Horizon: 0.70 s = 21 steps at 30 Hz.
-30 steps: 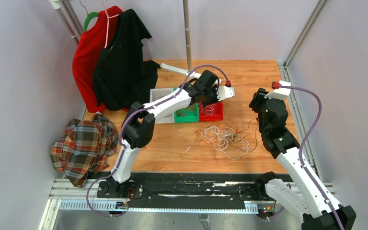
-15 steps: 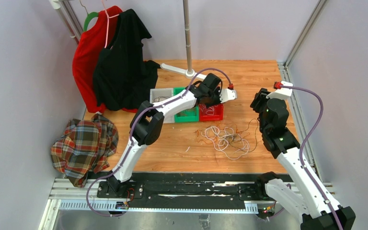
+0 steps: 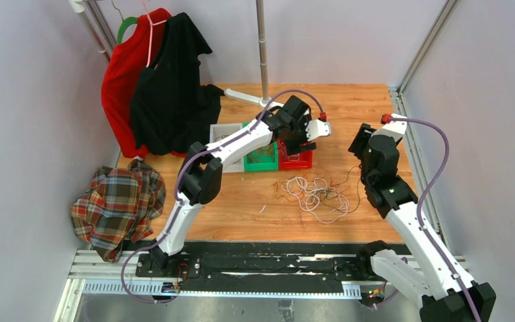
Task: Untangle the cables
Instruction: Place the cable in the bin, then untie the cable.
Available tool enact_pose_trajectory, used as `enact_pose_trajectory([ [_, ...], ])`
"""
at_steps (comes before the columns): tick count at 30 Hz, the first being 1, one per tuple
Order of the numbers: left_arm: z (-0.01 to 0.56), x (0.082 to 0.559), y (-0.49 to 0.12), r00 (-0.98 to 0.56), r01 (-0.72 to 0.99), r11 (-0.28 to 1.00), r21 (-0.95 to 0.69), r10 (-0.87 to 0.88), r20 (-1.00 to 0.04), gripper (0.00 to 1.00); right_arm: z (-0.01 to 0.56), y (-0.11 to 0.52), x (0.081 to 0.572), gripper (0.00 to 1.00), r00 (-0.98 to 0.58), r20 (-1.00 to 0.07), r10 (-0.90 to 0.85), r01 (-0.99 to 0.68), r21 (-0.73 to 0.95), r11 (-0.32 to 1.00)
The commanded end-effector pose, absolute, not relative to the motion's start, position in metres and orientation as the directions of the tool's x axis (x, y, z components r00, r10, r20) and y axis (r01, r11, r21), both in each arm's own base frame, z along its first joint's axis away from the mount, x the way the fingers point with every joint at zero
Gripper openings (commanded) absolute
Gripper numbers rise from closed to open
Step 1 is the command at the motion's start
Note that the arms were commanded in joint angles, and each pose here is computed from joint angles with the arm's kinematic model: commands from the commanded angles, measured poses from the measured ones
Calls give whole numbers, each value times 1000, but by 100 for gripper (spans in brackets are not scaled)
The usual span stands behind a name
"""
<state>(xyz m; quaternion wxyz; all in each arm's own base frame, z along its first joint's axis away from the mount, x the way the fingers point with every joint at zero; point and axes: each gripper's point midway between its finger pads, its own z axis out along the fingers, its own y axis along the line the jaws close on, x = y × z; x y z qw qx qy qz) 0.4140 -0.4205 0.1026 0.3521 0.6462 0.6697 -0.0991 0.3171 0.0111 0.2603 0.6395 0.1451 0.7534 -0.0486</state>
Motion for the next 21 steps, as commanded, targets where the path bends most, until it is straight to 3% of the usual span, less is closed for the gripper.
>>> enact_pose_trajectory([
  [1, 196, 406, -412, 97, 926, 192, 326, 713, -695, 73, 266, -4, 317, 60, -156, -975, 161, 359, 96, 928],
  [3, 221, 402, -405, 72, 929, 219, 297, 683, -727, 78, 262, -6, 316, 62, -179, -972, 154, 374, 78, 924],
  [4, 231, 401, -401, 60, 931, 230, 283, 670, -740, 85, 259, -8, 315, 63, -193, -970, 150, 384, 66, 921],
  [10, 288, 380, -371, -1, 934, 292, 206, 579, -815, 100, 221, -9, 311, 69, -290, -941, 172, 418, 37, 908],
  [21, 284, 303, -305, -157, 944, 325, 61, 602, -783, 98, 131, -8, 311, 66, -429, -867, 253, 509, -1, 861],
])
